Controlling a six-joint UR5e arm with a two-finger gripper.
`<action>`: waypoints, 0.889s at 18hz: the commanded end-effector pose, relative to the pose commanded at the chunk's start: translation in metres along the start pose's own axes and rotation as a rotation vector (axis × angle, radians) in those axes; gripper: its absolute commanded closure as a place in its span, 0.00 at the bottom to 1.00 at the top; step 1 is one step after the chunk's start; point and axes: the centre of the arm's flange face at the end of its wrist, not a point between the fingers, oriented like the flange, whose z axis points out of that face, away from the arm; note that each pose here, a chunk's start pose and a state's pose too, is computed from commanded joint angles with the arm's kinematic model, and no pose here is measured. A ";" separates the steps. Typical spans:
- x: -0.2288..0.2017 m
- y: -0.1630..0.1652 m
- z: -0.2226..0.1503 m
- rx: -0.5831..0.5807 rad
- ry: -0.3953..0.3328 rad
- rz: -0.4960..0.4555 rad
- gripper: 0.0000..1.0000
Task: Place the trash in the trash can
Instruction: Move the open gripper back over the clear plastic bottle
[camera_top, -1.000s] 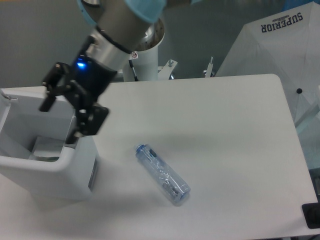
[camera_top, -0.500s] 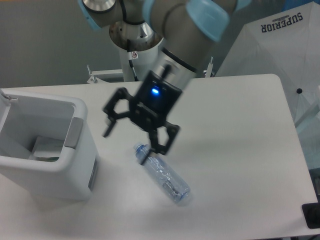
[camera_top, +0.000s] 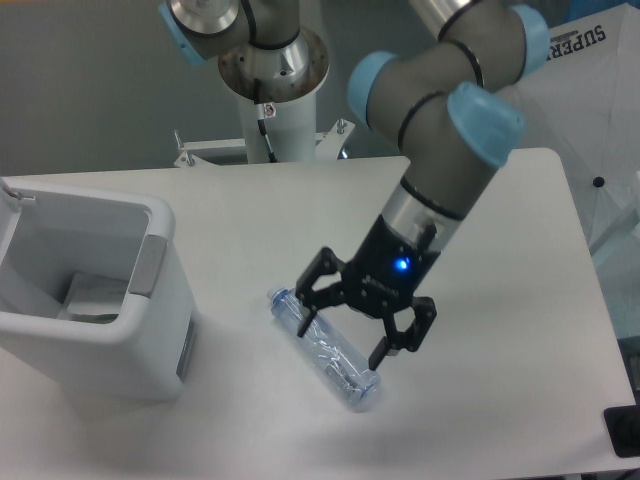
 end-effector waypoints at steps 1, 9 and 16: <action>-0.001 0.001 0.003 -0.006 0.001 -0.013 0.00; -0.008 0.007 0.015 -0.051 -0.004 -0.037 0.00; -0.023 0.015 0.054 -0.296 -0.048 -0.114 0.00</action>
